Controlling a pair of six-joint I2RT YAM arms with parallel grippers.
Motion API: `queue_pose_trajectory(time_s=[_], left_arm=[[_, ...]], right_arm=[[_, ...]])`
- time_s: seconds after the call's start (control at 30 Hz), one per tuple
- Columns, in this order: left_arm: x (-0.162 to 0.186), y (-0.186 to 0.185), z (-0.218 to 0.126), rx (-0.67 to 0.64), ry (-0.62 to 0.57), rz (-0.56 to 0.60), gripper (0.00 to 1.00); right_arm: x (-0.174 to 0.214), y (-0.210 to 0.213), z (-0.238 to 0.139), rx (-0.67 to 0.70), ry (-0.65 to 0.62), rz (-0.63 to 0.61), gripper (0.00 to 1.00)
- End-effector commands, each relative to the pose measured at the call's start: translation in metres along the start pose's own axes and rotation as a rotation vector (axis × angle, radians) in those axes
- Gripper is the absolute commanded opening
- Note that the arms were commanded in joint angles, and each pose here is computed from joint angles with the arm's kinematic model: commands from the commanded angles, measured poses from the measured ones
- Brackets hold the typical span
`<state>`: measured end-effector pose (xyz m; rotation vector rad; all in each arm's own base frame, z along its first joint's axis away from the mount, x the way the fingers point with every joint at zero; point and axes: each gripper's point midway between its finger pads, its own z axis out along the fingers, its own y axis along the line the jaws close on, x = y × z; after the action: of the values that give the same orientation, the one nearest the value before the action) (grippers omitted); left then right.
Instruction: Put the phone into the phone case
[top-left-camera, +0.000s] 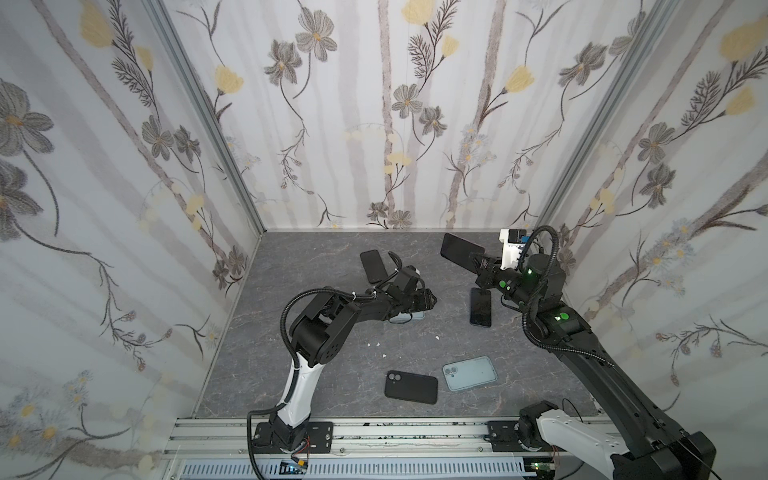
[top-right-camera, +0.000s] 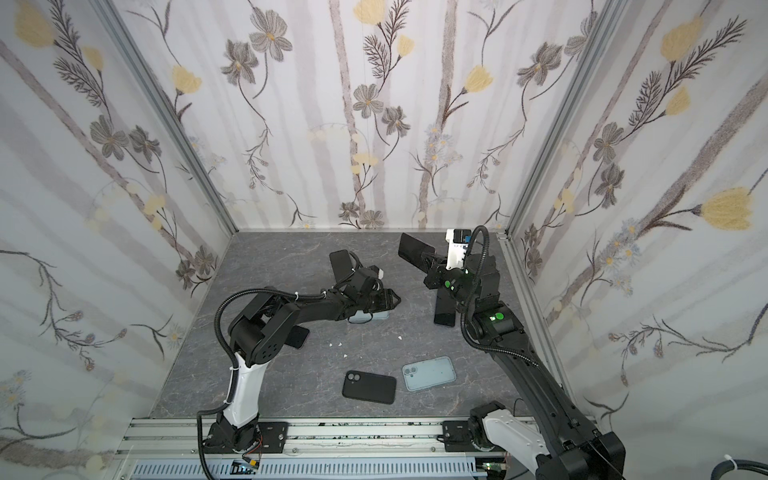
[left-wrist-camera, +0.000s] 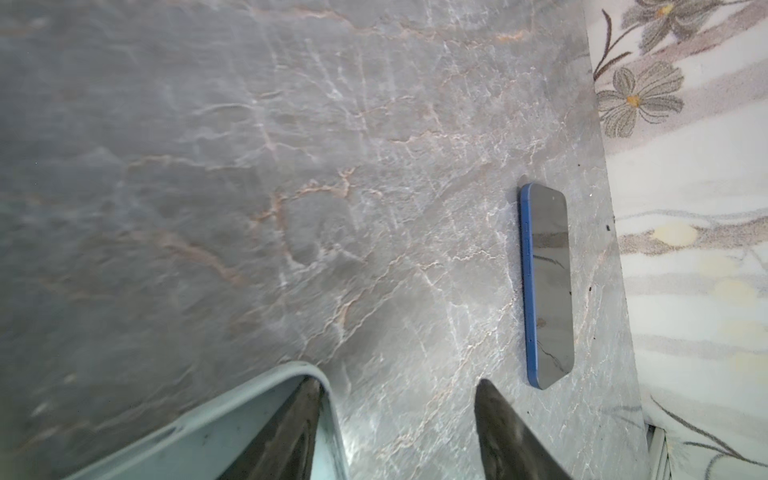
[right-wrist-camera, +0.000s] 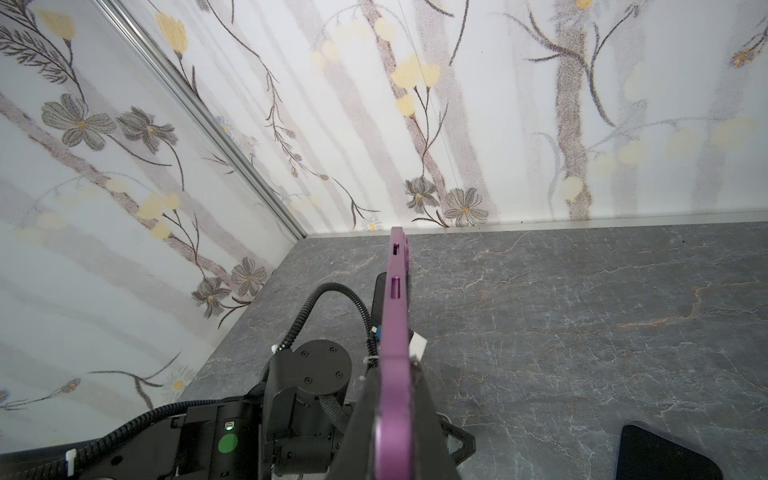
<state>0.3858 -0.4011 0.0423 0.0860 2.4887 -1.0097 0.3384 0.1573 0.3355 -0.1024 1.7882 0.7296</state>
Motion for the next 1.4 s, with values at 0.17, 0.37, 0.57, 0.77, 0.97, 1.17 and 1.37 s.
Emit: queue_pose_trajectory(time_s=[0.17,0.37,0.57,0.77,0.97,1.17,1.37], left_arm=[[-0.002,-0.011,0.001,0.002,0.035,0.046,0.63],[-0.022,-0.036,-0.019,0.042,-0.014,0.077,0.63],[-0.044,-0.054,-0.054,0.049,-0.077,0.115,0.64],[-0.060,-0.067,-0.092,0.054,-0.115,0.161,0.64],[-0.084,-0.058,-0.148,0.025,-0.213,0.185,0.64],[-0.102,-0.005,-0.208,-0.070,-0.348,0.206,0.66],[-0.123,0.025,-0.252,-0.053,-0.504,0.127,0.66]], right_arm=[[-0.023,0.014,-0.006,-0.044,-0.063,-0.026,0.00],[-0.031,0.017,-0.008,-0.050,-0.076,-0.010,0.00],[-0.041,0.022,-0.013,-0.051,-0.087,-0.004,0.00],[-0.047,0.026,-0.015,-0.058,-0.094,0.007,0.00],[-0.050,0.027,-0.016,-0.053,-0.079,0.017,0.00],[-0.024,0.017,0.005,-0.029,0.045,0.048,0.00],[0.021,0.013,0.038,-0.081,0.245,0.112,0.00]])
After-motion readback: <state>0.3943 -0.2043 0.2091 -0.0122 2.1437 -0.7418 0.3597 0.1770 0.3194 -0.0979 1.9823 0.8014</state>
